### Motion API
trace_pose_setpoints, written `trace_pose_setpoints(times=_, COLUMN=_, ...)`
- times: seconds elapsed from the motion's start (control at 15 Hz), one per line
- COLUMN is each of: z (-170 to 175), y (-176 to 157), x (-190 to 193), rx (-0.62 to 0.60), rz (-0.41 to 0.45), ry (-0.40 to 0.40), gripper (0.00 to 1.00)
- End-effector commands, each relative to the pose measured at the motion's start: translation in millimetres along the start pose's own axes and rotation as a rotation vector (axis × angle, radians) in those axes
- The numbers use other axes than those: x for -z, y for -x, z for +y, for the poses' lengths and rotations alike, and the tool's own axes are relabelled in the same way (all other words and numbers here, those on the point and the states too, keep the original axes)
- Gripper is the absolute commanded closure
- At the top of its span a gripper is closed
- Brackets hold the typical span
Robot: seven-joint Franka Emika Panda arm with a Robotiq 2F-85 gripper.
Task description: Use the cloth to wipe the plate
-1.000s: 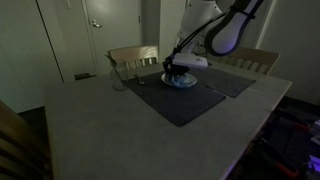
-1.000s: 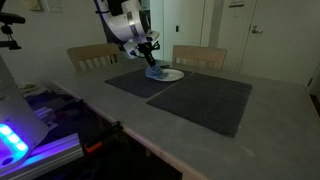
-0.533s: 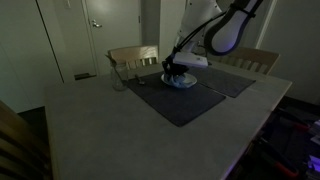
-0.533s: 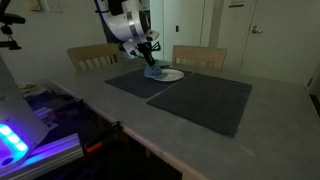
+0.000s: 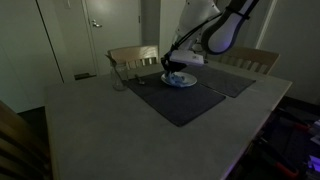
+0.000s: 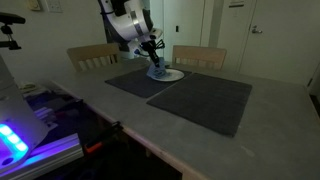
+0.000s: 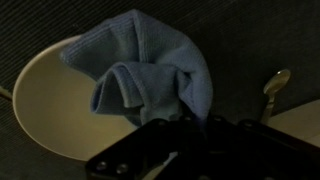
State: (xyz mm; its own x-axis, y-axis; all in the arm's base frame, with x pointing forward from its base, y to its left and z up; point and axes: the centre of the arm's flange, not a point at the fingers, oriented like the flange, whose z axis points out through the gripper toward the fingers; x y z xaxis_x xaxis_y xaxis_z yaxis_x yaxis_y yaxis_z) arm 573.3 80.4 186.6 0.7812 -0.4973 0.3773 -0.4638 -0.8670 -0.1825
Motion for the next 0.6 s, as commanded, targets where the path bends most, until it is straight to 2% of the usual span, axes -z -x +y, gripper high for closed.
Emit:
trace_pose_setpoints(times=0.0, z=-1, y=-3, x=-31, rx=-0.028, rz=0.021, ry=-0.018, gripper=0.98)
trace_pose_setpoints(times=0.27, z=14, y=6, x=-69, rx=-0.099, rz=-0.008, ry=0.032, gripper=0.98)
trace_pose_setpoints(times=0.53, z=20, y=-2, x=-74, rx=-0.157, rz=0.032, ry=0.034, gripper=0.98)
